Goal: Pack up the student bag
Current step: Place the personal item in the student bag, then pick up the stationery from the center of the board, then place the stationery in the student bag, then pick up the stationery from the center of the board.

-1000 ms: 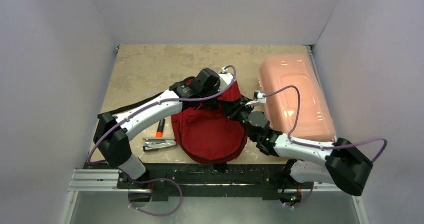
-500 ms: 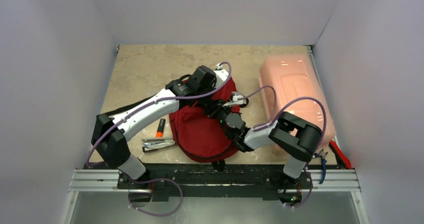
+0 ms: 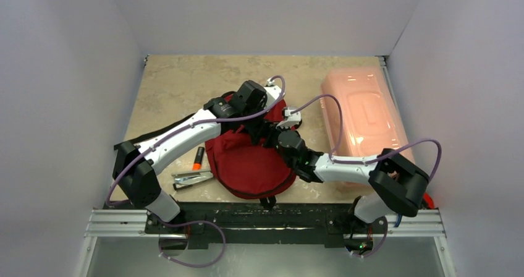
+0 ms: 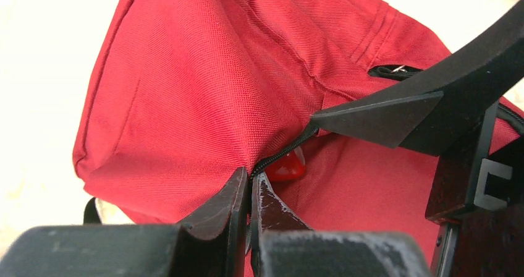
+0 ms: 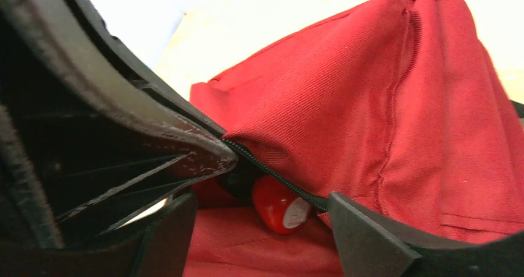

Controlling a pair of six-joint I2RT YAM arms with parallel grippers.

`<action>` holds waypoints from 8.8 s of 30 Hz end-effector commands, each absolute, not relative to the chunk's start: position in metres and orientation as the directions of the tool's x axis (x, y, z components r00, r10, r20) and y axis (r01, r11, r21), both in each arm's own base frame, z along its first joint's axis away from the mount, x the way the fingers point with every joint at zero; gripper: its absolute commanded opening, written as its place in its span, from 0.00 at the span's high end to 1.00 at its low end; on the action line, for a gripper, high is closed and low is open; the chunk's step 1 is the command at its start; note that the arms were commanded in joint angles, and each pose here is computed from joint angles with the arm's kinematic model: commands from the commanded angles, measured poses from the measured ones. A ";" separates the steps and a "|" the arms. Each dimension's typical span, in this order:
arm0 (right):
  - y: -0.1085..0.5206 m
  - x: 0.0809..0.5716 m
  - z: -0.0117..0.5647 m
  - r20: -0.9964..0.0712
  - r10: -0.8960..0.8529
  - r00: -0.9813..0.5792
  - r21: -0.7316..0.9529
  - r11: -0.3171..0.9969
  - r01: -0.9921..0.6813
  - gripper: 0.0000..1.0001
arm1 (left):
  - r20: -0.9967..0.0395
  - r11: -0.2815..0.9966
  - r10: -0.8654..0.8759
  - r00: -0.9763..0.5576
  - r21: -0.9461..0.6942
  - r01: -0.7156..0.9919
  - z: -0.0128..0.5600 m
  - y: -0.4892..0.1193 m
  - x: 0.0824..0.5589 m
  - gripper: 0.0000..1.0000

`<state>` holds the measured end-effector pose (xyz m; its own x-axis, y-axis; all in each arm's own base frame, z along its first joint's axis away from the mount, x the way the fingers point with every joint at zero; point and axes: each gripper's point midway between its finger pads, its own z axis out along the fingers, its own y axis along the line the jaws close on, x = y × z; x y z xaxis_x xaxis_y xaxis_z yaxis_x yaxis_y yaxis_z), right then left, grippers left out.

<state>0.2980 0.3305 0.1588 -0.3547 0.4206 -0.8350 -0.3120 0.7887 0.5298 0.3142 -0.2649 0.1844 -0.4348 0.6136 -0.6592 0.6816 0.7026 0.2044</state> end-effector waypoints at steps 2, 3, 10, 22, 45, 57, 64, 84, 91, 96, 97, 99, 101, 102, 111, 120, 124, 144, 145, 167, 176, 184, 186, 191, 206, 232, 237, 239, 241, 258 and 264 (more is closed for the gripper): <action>0.314 0.277 0.124 -0.828 0.279 -0.487 0.453 0.845 -0.286 0.32 | -0.762 0.698 0.524 -0.382 0.127 0.705 0.222 -0.294 0.312 1.00; 0.311 0.276 0.124 -0.827 0.288 -0.482 0.457 0.844 -0.279 0.41 | -0.760 0.697 0.525 -0.383 0.125 0.706 0.221 -0.295 0.311 1.00; 0.317 0.278 0.114 -0.824 0.293 -0.485 0.466 0.837 -0.286 0.91 | -0.758 0.693 0.527 -0.385 0.121 0.711 0.221 -0.295 0.310 1.00; 0.349 0.315 0.190 -0.830 0.491 -0.264 0.557 0.739 -0.379 1.00 | -0.767 0.682 0.511 -0.388 0.087 0.727 0.223 -0.300 0.305 1.00; 0.290 0.246 0.131 -0.855 0.215 -0.471 0.437 0.787 -0.435 0.62 | -0.798 0.785 0.308 -0.518 -0.095 0.612 0.247 -0.264 0.283 0.34; 0.279 0.205 0.161 -0.856 0.216 -0.469 0.480 0.668 -0.569 0.56 | -0.590 0.933 -0.345 -0.730 -0.302 -0.197 0.156 -0.059 0.266 0.22; 0.279 0.197 0.177 -0.865 0.224 -0.449 0.481 0.626 -0.614 0.56 | -0.316 0.923 -0.379 -0.870 -0.202 -0.328 0.084 -0.050 0.269 0.24; 0.258 0.188 0.211 -0.871 0.300 -0.389 0.489 0.608 -0.625 0.56 | -0.142 0.961 -0.276 -0.951 -0.060 -0.270 0.024 -0.043 0.264 0.56; 0.260 0.186 0.220 -0.867 0.313 -0.388 0.498 0.591 -0.635 0.56 | -0.124 0.967 -0.251 -0.960 -0.066 -0.244 0.026 -0.047 0.266 0.62; 0.259 0.186 0.228 -0.868 0.323 -0.378 0.497 0.587 -0.639 0.56 | -0.124 0.968 -0.241 -0.963 -0.100 -0.229 0.027 -0.052 0.268 0.83; 0.259 0.186 0.228 -0.867 0.323 -0.379 0.498 0.588 -0.637 0.56 | -0.123 0.968 -0.241 -0.963 -0.105 -0.229 0.028 -0.053 0.268 0.84; 0.259 0.186 0.227 -0.864 0.323 -0.387 0.504 0.588 -0.633 0.56 | -0.138 0.967 -0.246 -0.959 -0.103 -0.233 0.032 -0.052 0.269 0.87; 0.260 0.186 0.227 -0.856 0.329 -0.398 0.516 0.584 -0.627 0.56 | -0.188 0.967 -0.251 -0.950 -0.088 -0.238 0.041 -0.047 0.273 0.88; 0.260 0.185 0.228 -0.852 0.334 -0.402 0.522 0.580 -0.625 0.56 | -0.217 0.966 -0.257 -0.942 -0.088 -0.243 0.048 -0.045 0.274 0.89; 0.288 0.185 0.234 -0.812 0.324 -0.486 0.583 0.513 -0.630 0.54 | -0.462 0.946 -0.313 -0.830 -0.227 -0.231 0.123 -0.051 0.276 0.92; 0.353 0.192 0.252 -0.805 0.261 -0.533 0.593 0.409 -0.694 0.44 | -0.366 0.720 -0.470 -0.803 -0.685 -0.108 0.212 -0.141 0.268 0.94; 0.376 0.204 0.244 -0.805 0.250 -0.538 0.588 0.456 -0.668 0.43 | -0.330 0.643 -0.469 -0.819 -0.763 -0.061 0.236 -0.175 0.269 0.95; 0.381 0.227 0.225 -0.781 0.304 -0.546 0.611 0.555 -0.565 0.70 | -0.293 0.582 -0.413 -0.862 -0.813 -0.002 0.247 -0.229 0.265 0.96; 0.381 0.227 0.223 -0.780 0.304 -0.547 0.611 0.556 -0.563 0.74 | -0.299 0.583 -0.410 -0.862 -0.813 0.004 0.248 -0.229 0.265 0.96; 0.252 0.207 0.216 -0.802 0.294 -0.520 0.535 0.740 -0.407 1.00 | -0.738 0.821 0.105 -0.667 -0.314 0.476 0.241 -0.223 0.280 0.41; 0.248 0.162 0.205 -0.703 0.261 -0.662 0.645 0.626 -0.438 1.00 | -0.657 0.741 0.531 -0.535 0.053 0.670 0.204 -0.262 0.281 0.39; 0.286 0.158 0.181 -0.602 0.220 -0.768 0.733 0.535 -0.421 1.00 | -0.579 0.779 0.603 -0.549 0.280 0.561 0.183 -0.242 0.314 0.41; 0.296 0.161 0.172 -0.576 0.206 -0.791 0.747 0.526 -0.407 1.00 | -0.572 0.775 0.614 -0.544 0.307 0.552 0.179 -0.240 0.320 0.45; 0.313 0.190 0.172 -0.530 0.277 -0.801 0.798 0.481 -0.362 1.00 | -0.577 0.778 0.606 -0.548 0.286 0.559 0.171 -0.248 0.326 0.68; 0.345 0.311 0.207 -0.577 0.611 -0.542 0.816 0.457 -0.353 1.00 | -0.678 0.755 0.546 -0.492 0.145 0.639 0.204 -0.260 0.299 1.00; 0.330 0.337 0.125 -0.801 0.285 -0.527 0.476 0.836 -0.272 0.39 | -0.666 0.805 0.453 -0.593 0.019 0.593 0.204 -0.260 0.299 0.82; 0.317 0.313 0.121 -0.779 0.226 -0.585 0.459 0.841 -0.286 0.33 | -0.664 0.833 0.401 -0.631 -0.023 0.553 0.205 -0.251 0.292 0.58; 0.312 0.302 0.121 -0.771 0.203 -0.603 0.455 0.839 -0.300 0.31 | -0.669 0.849 0.370 -0.645 -0.038 0.526 0.209 -0.244 0.286 0.50; 0.306 0.292 0.125 -0.768 0.184 -0.614 0.454 0.832 -0.318 0.29 | -0.668 0.872 0.329 -0.667 -0.056 0.486 0.213 -0.232 0.276 0.43; 0.269 0.238 0.165 -0.755 0.241 -0.610 0.540 0.756 -0.369 0.24 | -0.240 0.606 -0.794 -0.559 -0.389 -0.694 0.134 -0.055 0.183 0.01; 0.258 0.234 0.174 -0.765 0.256 -0.591 0.535 0.763 -0.363 0.24 | 0.053 0.313 -0.935 -0.351 -0.344 -0.885 0.097 -0.059 0.185 0.00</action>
<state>0.2371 0.2666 0.1707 -0.6004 0.2421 -0.7622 -0.3726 0.7587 0.5344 0.1821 -0.0413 0.1105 -0.5153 -0.8410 -0.1646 -0.7790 0.5398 -0.3191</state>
